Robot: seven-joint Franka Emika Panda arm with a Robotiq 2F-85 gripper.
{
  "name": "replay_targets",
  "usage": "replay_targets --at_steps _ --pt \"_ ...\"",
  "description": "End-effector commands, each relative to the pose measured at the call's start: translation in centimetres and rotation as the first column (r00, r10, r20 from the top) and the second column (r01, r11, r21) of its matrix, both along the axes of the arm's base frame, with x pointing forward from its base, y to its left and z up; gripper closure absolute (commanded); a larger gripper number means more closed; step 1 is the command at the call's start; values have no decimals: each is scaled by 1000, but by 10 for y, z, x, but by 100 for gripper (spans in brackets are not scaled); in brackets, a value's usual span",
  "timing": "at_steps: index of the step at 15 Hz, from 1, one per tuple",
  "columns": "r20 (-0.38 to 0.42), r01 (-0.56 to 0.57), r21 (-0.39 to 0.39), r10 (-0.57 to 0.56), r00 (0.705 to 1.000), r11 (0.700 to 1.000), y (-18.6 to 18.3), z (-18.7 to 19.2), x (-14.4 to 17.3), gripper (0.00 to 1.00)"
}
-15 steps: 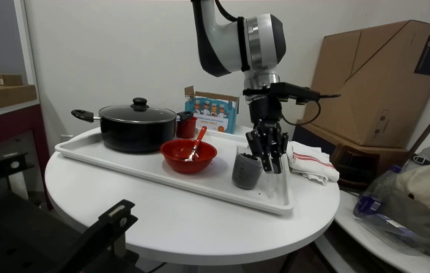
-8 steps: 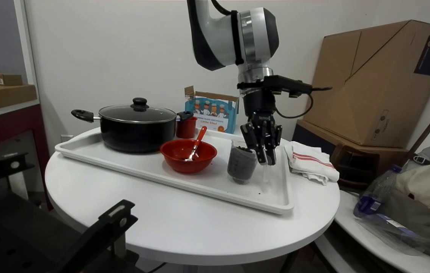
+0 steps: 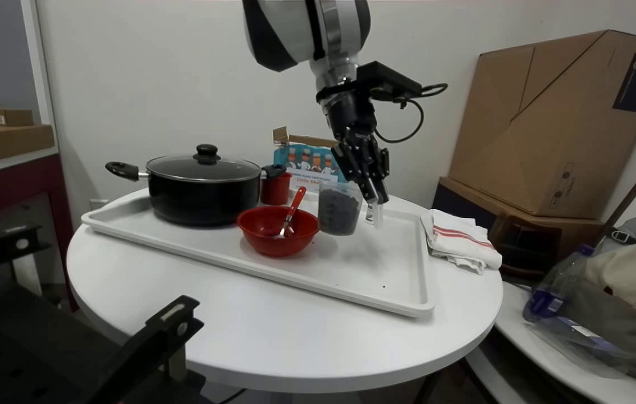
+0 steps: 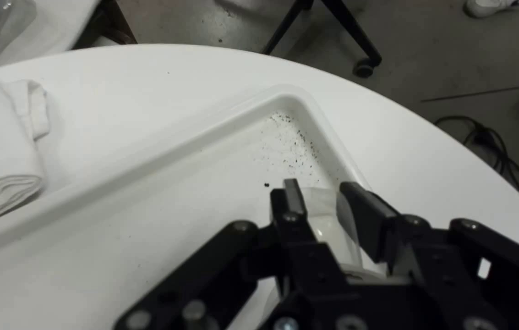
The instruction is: Pour some contents of the jug into the red bowl
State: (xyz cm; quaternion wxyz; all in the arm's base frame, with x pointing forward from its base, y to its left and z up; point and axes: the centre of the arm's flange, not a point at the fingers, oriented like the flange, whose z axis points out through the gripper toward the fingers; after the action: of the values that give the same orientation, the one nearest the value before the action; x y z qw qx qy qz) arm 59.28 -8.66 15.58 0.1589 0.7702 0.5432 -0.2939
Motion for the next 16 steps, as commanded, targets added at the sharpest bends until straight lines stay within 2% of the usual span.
replay_targets --at_steps 1,4,6,9,12,16 --pt "-44 -115 -156 110 993 981 38 39 -14 87" --pt "-56 -193 -282 185 981 940 72 63 -14 87" --pt "-19 -207 -349 214 977 914 97 64 -13 88" --pt "16 -221 -413 249 968 884 131 41 -20 88" --pt "16 -242 -445 278 961 862 152 10 -38 88" --pt "-11 -286 -523 330 944 803 159 -19 -55 88"
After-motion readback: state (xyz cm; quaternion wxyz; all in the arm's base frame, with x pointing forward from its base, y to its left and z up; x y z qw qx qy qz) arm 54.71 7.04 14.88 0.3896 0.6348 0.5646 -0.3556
